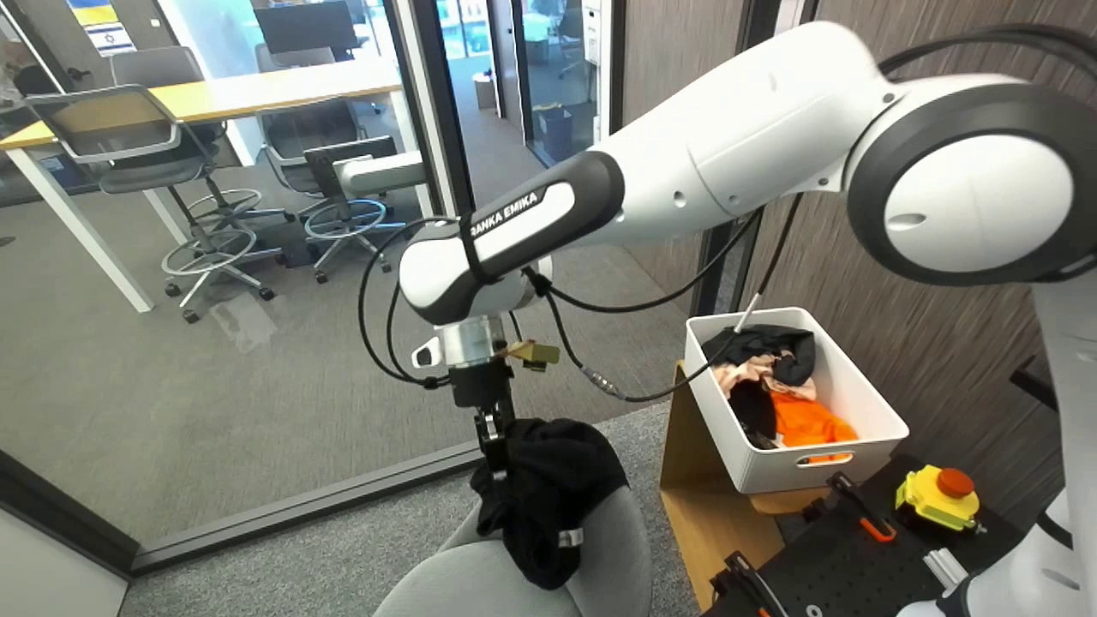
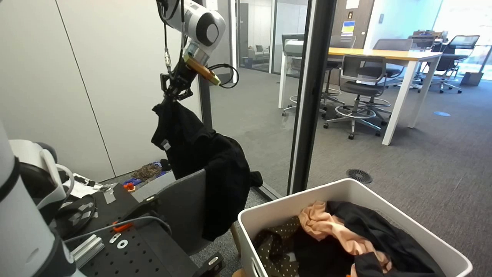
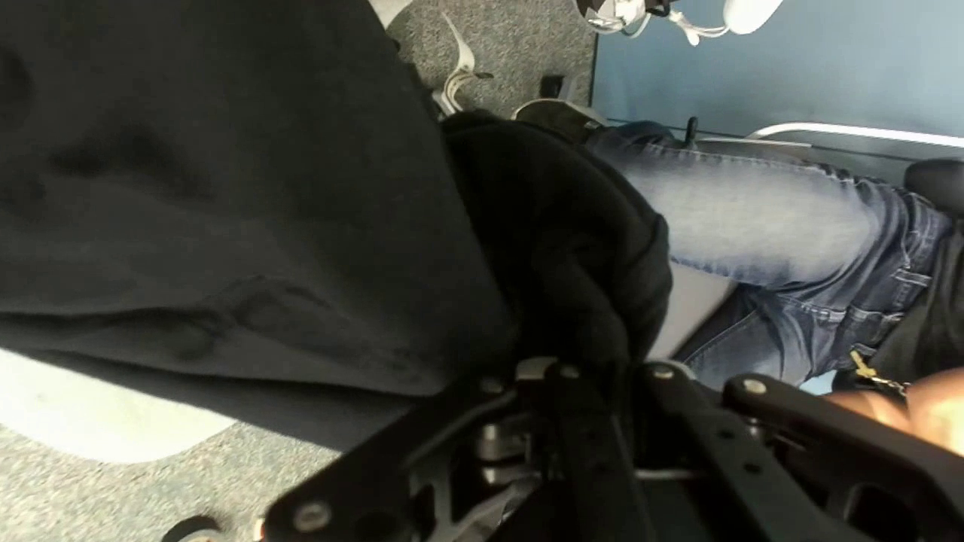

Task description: Hang the black shirt in the white basket on the back of the chair

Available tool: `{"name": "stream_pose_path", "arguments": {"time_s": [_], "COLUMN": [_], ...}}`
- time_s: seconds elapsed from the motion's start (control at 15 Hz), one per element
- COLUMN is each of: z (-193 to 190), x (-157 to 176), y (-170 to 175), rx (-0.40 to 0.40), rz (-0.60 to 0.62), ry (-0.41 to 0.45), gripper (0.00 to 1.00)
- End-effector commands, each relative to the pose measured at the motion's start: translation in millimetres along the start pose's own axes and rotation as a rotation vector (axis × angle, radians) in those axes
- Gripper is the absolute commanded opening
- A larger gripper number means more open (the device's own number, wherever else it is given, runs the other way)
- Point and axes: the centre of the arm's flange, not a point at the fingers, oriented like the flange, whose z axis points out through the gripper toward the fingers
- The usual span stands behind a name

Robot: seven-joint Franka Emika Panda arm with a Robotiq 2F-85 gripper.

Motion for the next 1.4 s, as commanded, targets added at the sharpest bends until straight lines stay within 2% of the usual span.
{"name": "stream_pose_path", "arguments": {"time_s": [0.0,0.27,0.6,0.67,0.8,1.07,1.33], "z": [38.2,61.9,49.3,44.7,34.9,11.5,-15.3], "x": [17.9,10.7,2.4,0.7,-5.6,-24.8,-64.0], "y": [23.2,44.2,60.2,62.6,64.4,65.0,52.4], "rx": [0.074,0.107,0.108,0.101,0.074,0.009,-0.057], "rz": [0.016,0.034,0.058,0.078,0.096,0.139,0.232], "ry": [-0.066,-0.103,-0.090,-0.095,-0.101,-0.109,-0.153], "gripper": [0.08,0.07,0.08,0.34,0.40,0.72,1.00]}}
